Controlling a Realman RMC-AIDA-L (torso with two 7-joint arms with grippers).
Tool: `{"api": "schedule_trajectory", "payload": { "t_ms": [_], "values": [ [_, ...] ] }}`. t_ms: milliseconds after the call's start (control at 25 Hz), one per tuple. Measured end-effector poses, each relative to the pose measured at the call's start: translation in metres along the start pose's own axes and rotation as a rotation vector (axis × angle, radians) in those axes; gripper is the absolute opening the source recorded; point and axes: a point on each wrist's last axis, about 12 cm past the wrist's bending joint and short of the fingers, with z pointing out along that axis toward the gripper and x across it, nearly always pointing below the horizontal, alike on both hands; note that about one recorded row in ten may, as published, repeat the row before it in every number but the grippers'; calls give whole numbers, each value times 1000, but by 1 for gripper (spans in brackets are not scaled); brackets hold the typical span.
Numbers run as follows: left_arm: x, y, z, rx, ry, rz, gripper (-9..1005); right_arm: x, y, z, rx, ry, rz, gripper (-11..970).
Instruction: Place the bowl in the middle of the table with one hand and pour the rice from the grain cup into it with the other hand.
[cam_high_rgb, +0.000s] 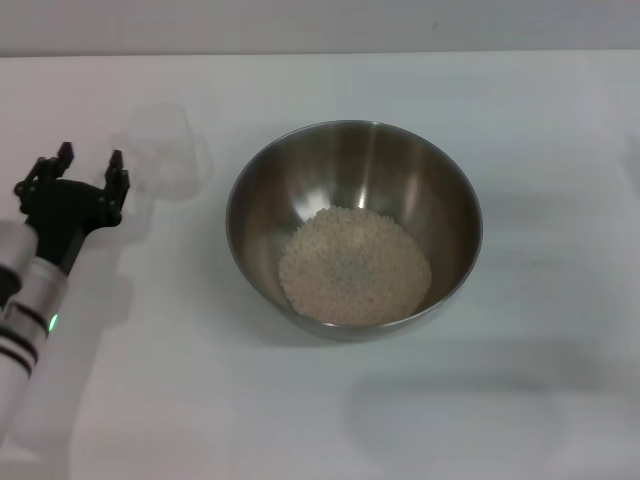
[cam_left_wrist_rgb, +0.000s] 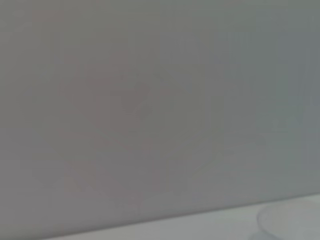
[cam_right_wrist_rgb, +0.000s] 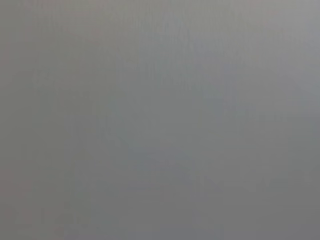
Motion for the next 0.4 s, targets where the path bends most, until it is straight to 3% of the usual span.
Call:
{"api": "schedule_trajectory", "payload": {
  "t_ms": [320, 360, 400],
  "values": [
    [-4, 4, -30, -24, -160, -9, 561, 1, -1, -4, 2, 15, -3, 820],
    [-15, 6, -44, -18, -310, -36, 561, 1, -2, -10, 6, 31, -12, 820],
    [-17, 6, -46, -15, -333, -41, 561, 1, -2, -10, 6, 31, -12, 820]
  ]
}}
